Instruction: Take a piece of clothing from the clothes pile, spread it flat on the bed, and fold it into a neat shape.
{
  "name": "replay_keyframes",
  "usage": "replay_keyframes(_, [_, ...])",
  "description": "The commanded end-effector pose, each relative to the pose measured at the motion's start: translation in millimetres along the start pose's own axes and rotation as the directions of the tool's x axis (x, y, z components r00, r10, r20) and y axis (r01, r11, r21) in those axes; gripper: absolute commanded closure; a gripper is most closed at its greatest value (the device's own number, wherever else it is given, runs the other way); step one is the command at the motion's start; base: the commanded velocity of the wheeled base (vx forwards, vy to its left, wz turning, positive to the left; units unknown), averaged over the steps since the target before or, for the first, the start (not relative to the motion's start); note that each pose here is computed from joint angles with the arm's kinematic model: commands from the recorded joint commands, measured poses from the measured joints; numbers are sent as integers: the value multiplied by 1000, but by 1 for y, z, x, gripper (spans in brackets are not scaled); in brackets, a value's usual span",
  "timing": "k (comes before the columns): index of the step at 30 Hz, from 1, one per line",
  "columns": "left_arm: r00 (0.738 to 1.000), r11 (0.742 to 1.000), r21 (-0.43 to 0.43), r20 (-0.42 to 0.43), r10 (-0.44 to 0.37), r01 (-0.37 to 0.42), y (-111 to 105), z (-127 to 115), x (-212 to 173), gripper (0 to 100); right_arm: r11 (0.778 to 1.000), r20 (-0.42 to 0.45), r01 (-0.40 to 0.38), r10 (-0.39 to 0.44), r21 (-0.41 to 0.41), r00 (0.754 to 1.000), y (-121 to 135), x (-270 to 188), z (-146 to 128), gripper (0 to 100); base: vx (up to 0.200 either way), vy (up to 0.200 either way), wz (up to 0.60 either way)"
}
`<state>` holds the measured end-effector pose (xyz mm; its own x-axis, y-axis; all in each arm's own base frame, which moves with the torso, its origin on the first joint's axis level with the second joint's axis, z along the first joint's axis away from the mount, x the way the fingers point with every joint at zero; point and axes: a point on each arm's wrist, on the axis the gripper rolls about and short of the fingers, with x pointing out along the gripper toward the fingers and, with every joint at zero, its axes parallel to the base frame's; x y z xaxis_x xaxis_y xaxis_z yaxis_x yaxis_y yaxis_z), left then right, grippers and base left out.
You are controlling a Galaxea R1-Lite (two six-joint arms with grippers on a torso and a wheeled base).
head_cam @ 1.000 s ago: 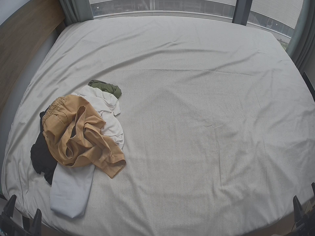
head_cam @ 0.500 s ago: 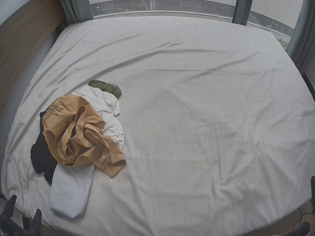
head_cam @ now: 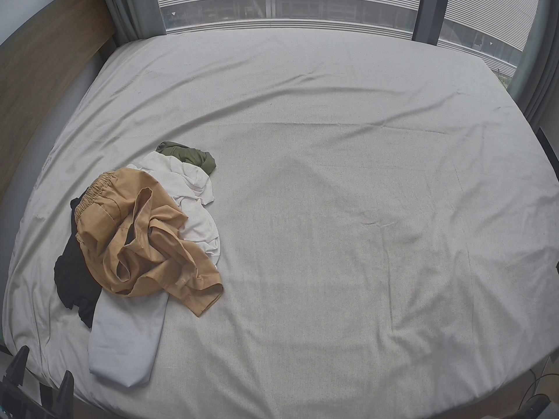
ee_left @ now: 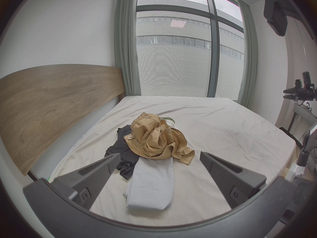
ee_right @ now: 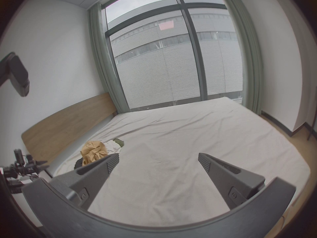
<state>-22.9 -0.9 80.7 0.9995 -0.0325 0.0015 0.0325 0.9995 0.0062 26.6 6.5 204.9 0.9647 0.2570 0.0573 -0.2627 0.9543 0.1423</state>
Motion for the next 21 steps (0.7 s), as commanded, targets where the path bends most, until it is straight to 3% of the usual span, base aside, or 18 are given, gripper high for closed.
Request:
replay_keyframes(1, [1000, 1000, 0, -1, 0, 0, 0, -5, 0, 0, 998, -78, -44, 46, 35, 996, 0, 23, 3, 0, 0, 0, 0])
replay_keyframes(8, [1000, 1000, 0, -1, 0, 0, 0, -5, 0, 0, 985, -162, -140, 155, 97, 975, 2, 49, 6, 0, 0, 0, 0])
replay_keyframes(16, [1000, 1000, 0, -1, 0, 0, 0, -5, 0, 0, 981, -239, -144, 171, 128, 956, 2, 80, 9, 0, 0, 0, 0])
replay_keyframes(21, [1000, 1000, 0, -1, 0, 0, 0, -5, 0, 0, 961, -268, -212, 254, 176, 929, 13, 97, 13, 0, 0, 0, 0])
